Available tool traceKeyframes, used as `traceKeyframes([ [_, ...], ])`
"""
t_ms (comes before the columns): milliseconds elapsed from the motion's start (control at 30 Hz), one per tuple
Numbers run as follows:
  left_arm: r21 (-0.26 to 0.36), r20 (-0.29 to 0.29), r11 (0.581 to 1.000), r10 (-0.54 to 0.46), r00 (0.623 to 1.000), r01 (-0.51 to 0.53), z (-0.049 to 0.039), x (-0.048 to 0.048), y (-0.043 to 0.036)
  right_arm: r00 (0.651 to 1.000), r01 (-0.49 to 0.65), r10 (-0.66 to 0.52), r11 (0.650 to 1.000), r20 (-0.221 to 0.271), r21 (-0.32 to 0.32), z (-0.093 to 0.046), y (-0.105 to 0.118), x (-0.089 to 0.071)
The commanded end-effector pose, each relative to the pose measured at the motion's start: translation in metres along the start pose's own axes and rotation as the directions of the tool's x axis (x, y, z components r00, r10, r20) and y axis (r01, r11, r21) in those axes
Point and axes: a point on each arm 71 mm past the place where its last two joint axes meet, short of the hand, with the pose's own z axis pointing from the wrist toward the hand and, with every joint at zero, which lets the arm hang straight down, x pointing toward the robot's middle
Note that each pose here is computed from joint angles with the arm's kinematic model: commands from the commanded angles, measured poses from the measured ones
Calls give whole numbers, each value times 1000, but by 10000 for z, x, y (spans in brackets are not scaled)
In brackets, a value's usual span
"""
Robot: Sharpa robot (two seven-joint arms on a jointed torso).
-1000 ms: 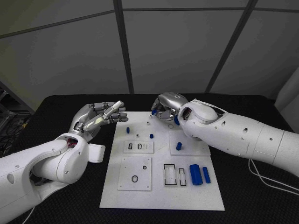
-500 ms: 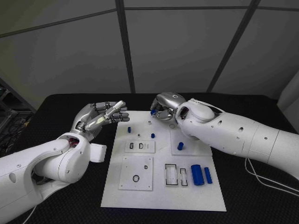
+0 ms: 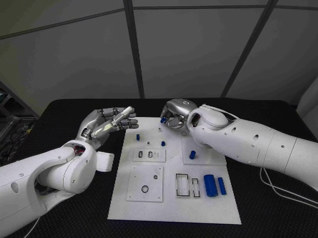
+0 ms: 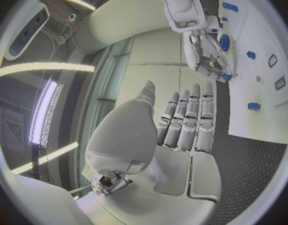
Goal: Assemble the parts on the task board
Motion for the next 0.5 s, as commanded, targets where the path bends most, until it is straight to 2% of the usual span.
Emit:
traceKeyframes([
  [33, 8, -13, 1000, 1, 1000, -1, 3, 18, -16, 1000, 8, -8, 1000, -28, 5, 10, -1, 16],
  [500, 7, -10, 1000, 3, 1000, -3, 8, 9, -13, 999, 10, -10, 1000, -31, 16, 40, -10, 27],
])
